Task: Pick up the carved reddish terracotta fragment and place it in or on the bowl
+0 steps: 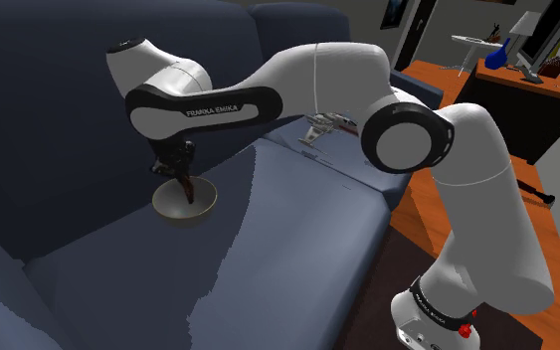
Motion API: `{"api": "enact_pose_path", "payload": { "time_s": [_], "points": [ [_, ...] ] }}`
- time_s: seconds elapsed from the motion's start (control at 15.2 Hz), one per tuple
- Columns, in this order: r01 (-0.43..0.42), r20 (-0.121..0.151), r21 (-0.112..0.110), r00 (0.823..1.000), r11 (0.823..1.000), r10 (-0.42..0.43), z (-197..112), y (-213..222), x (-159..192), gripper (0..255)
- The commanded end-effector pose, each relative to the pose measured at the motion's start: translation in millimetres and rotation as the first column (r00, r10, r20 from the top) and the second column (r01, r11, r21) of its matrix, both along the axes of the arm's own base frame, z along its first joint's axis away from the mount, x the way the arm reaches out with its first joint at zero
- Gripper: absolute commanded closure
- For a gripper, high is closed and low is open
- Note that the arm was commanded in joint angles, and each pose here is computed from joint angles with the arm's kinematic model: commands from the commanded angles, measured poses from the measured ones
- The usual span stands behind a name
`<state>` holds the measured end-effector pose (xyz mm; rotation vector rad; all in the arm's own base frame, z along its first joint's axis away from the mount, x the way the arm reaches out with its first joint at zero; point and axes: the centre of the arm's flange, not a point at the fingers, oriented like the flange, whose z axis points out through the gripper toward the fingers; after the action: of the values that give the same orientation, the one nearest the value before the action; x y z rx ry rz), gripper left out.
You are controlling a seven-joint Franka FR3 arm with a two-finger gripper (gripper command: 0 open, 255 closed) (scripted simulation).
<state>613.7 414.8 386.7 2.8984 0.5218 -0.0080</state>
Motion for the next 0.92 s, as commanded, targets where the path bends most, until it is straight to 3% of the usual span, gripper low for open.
{"api": "enact_pose_path", "payload": {
  "time_s": [0.0,0.2,0.26,0.59,0.86],
  "points": [
    [-0.006,0.025,0.021,1.000,1.000,0.006,6.4,3.8,3.5,255],
    [-0.006,0.025,0.021,1.000,1.000,0.006,6.4,3.8,3.5,255],
    [-0.006,0.025,0.021,1.000,1.000,0.006,5.7,3.0,3.5,0],
    [-0.006,0.025,0.021,1.000,1.000,0.006,6.4,3.8,3.5,0],
    [-0.006,0.025,0.021,1.000,1.000,0.006,55.6,12.4,0.7,0]
  ]
}}
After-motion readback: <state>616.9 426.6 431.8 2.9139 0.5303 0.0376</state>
